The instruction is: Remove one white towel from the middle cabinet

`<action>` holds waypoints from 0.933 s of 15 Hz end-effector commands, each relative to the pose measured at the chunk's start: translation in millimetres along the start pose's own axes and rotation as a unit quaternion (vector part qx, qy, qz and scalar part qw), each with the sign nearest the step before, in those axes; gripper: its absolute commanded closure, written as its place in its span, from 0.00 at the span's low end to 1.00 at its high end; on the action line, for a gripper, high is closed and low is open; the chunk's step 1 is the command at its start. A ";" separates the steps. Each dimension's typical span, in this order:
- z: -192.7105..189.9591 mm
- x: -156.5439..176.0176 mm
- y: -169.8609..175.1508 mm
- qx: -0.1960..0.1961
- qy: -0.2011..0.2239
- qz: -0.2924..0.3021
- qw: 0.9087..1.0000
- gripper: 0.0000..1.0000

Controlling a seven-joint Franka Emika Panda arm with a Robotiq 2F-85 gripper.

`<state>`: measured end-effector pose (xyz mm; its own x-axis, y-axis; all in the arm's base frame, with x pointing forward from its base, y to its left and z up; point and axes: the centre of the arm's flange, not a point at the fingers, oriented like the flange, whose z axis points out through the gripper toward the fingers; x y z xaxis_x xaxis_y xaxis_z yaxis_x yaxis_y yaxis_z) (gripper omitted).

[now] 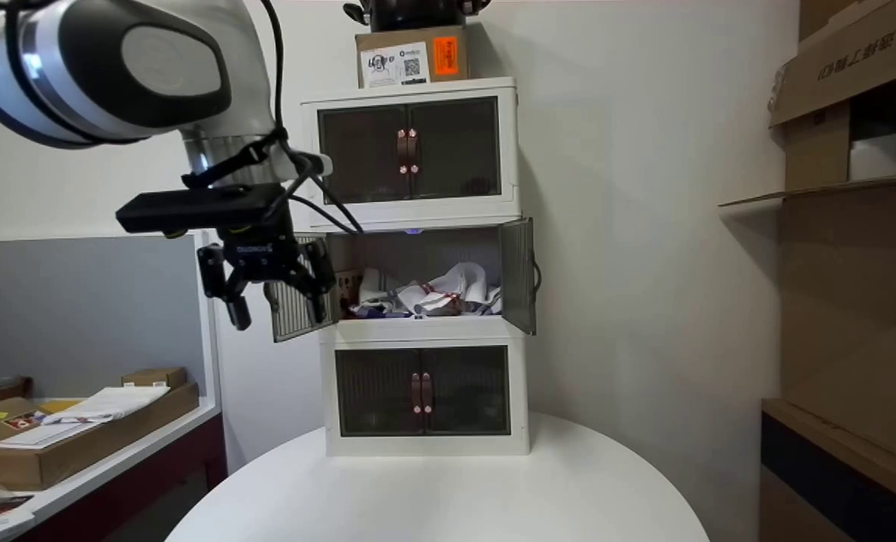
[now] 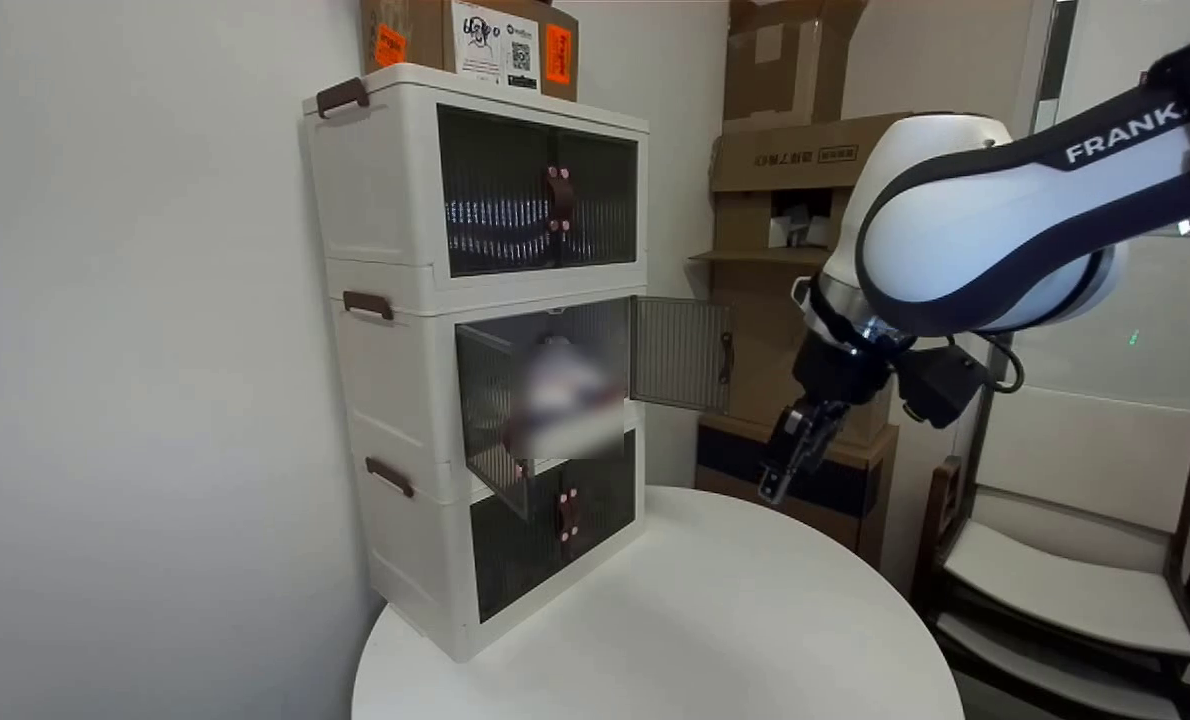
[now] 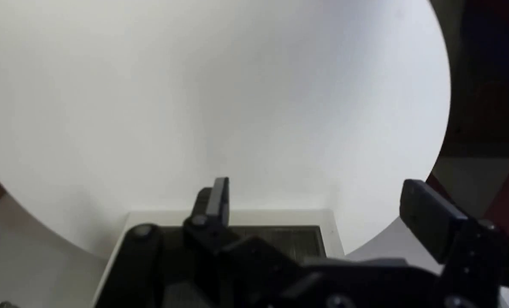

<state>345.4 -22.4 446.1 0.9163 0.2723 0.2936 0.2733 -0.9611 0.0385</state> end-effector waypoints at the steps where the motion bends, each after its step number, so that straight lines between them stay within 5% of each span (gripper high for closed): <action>1: 8.9 15.4 1.3 -0.031 0.091 -0.038 0.995 0.00; 5: 4.5 39.8 3.7 -0.075 0.196 -0.077 0.975 0.00; 6: -13.2 40.3 3.4 -0.063 0.160 -0.057 0.983 0.00; 14: -10.0 42.3 3.8 -0.063 0.161 -0.058 0.983 0.00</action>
<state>382.3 -15.0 468.2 0.7350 0.3716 0.5673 0.3129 -0.9280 0.2024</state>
